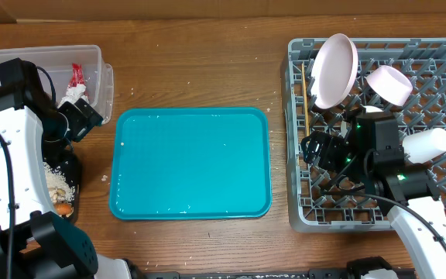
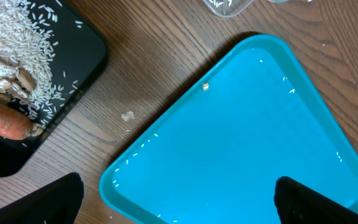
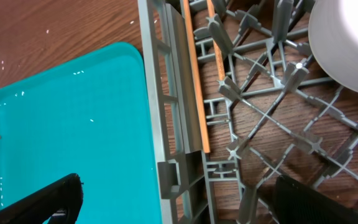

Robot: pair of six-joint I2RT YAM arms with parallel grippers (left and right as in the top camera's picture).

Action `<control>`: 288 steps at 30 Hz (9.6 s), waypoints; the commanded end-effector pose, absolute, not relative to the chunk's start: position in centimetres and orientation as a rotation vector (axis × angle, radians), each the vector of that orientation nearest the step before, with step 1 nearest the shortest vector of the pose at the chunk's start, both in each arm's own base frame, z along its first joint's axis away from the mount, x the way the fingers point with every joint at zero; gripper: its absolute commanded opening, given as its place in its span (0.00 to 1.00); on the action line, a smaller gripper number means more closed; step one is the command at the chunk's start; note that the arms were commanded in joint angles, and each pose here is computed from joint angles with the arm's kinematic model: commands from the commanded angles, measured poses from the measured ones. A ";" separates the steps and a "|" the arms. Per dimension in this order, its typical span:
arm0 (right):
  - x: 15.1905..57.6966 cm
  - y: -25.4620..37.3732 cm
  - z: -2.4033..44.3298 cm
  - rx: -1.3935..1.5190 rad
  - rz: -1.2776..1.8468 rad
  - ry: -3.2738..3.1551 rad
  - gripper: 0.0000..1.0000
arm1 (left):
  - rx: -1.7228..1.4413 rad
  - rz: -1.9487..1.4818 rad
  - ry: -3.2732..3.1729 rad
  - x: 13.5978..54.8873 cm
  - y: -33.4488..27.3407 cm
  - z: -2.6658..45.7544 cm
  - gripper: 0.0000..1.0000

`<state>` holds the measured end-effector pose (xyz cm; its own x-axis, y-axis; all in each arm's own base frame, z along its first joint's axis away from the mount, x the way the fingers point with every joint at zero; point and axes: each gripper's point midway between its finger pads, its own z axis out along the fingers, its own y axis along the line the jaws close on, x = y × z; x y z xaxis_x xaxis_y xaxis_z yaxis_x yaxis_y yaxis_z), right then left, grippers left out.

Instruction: Sort waste into correct bins and load items into the dishwasher

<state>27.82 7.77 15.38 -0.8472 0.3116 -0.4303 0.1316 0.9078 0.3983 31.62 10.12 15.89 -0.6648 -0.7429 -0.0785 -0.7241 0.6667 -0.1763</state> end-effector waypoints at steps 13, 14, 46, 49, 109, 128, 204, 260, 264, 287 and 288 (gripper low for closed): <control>27.3 7.6 13.9 0.335 0.458 2.635 1.00 | -1.221 -0.202 2.727 31.8 10.1 16.0 1.00; 27.3 7.6 13.9 0.333 0.463 2.634 1.00 | -1.221 -0.202 2.727 31.8 10.1 16.0 1.00; 26.5 8.3 22.7 0.060 0.593 1.929 1.00 | -1.221 -0.202 2.727 31.8 10.1 16.0 1.00; 25.8 8.2 23.7 -0.012 0.552 1.870 1.00 | -1.221 -0.202 2.727 31.8 10.1 16.0 1.00; 22.7 8.1 22.1 -0.362 0.242 1.344 1.00 | -1.221 -0.202 2.727 31.8 10.1 16.0 1.00; 23.3 7.9 17.4 -0.368 0.236 1.538 1.00 | -1.221 -0.202 2.727 31.8 10.1 16.0 1.00; 23.8 6.5 17.1 -0.180 0.289 1.585 1.00 | -0.662 -0.123 2.662 32.4 7.3 18.0 1.00; 23.8 6.5 17.1 -0.180 0.289 1.585 1.00 | -0.126 -0.206 1.864 25.0 -0.2 10.6 1.00; 23.8 6.5 17.1 -0.180 0.289 1.585 1.00 | -0.115 -0.196 1.797 25.0 -0.1 12.2 1.00; 23.8 6.5 17.1 -0.180 0.289 1.585 1.00 | 0.059 -0.190 1.631 24.4 -2.6 16.1 1.00; 23.8 6.5 17.1 -0.180 0.289 1.585 1.00 | 0.077 -0.183 1.630 24.4 -2.7 16.0 1.00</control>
<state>23.68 6.73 17.31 -0.0410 0.0590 -0.9974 -0.3047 0.9500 0.0687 24.45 -2.58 16.02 -0.0852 -0.1266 -0.9883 0.1553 0.9781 -0.1387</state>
